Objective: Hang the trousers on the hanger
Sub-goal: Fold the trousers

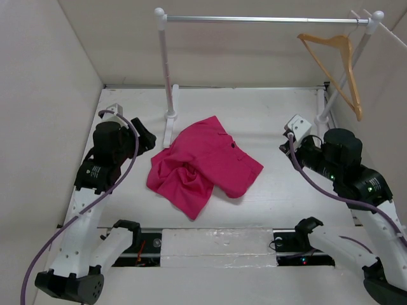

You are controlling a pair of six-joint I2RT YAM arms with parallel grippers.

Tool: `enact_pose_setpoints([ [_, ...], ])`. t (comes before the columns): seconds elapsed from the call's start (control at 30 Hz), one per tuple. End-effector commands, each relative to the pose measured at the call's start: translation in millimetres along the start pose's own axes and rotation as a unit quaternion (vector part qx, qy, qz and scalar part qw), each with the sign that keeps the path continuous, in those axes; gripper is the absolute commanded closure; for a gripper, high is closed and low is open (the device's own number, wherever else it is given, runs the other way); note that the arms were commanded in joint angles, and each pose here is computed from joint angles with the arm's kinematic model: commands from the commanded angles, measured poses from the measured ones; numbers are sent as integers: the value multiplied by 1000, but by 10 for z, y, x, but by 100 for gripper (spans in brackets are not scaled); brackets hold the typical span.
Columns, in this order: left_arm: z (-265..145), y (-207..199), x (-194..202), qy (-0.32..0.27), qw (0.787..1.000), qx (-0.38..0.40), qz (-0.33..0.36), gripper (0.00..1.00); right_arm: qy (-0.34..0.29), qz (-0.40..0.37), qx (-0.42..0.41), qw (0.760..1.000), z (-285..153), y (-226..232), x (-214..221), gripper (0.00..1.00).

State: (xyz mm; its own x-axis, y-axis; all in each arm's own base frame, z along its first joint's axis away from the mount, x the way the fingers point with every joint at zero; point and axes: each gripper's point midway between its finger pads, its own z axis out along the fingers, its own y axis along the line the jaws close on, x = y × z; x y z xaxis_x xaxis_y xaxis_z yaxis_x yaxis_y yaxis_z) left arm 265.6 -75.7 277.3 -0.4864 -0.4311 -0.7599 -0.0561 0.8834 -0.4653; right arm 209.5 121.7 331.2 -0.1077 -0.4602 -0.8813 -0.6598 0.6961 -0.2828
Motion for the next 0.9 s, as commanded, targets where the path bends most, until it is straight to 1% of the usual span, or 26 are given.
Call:
enact_pose_setpoints([
  [0.0,-39,140,-37,-4,999,-49,-19,34,-30,-7,-6,1000,53,17,-119,98],
  [0.07,-9,258,81,11,997,-76,-31,35,-14,-3,-10,1000,120,43,-6,100],
  [0.13,8,468,325,50,990,-120,-47,36,4,3,-20,1000,227,90,119,100],
  [0.17,16,549,386,55,986,-141,-68,37,7,4,-22,1000,271,99,151,100],
  [0.2,-10,695,535,75,979,-169,-81,39,13,9,-23,1000,316,111,197,100],
  [0.23,-46,790,666,86,973,-192,-99,41,36,16,-27,999,441,134,333,91],
  [0.27,-46,791,667,86,973,-192,-99,41,43,17,-26,999,458,137,386,90],
  [0.3,-85,840,781,97,968,-203,-115,41,51,19,-25,998,522,139,441,70],
  [0.33,-105,843,834,102,966,-203,-123,41,61,22,-25,998,580,147,517,59],
  [0.37,-139,817,896,108,966,-194,-134,42,86,26,-28,996,709,172,688,48],
  [0.4,-153,852,1063,129,960,-198,-150,42,99,32,-30,994,780,193,776,36],
  [0.47,-187,837,1219,148,957,-187,-164,43,126,41,-37,991,972,242,977,29],
  [0.5,-193,857,1390,171,952,-185,-173,44,147,40,-42,987,1027,280,1132,24],
  [0.53,-179,804,1443,179,953,-165,-178,46,157,46,-45,985,1079,305,1209,23],
  [0.57,-192,771,1427,171,955,-158,-185,48,152,52,-38,986,1160,270,1229,22],
  [0.6,-166,744,1466,176,954,-150,-190,48,173,65,-41,982,1250,298,1416,20],
  [0.63,-143,660,1534,194,952,-128,-201,47,177,75,-42,981,1300,304,1474,19],
  [0.67,-107,625,1652,217,946,-123,-206,46,169,81,-40,981,1389,287,1490,18],
  [0.73,30,594,1903,251,936,-102,-225,45,192,109,-43,974,1525,295,1708,16],
  [0.77,95,638,2002,264,929,-114,-234,45,185,116,-41,975,1613,271,1719,16],
  [0.8,176,679,2063,265,928,-115,-234,45,202,128,-44,970,1693,308,1837,16],
  [0.83,235,759,2067,257,930,-134,-228,44,207,138,-37,968,1729,282,1903,16],
  [0.87,289,843,2114,262,927,-154,-219,42,197,141,-30,970,1809,256,1896,16],
])
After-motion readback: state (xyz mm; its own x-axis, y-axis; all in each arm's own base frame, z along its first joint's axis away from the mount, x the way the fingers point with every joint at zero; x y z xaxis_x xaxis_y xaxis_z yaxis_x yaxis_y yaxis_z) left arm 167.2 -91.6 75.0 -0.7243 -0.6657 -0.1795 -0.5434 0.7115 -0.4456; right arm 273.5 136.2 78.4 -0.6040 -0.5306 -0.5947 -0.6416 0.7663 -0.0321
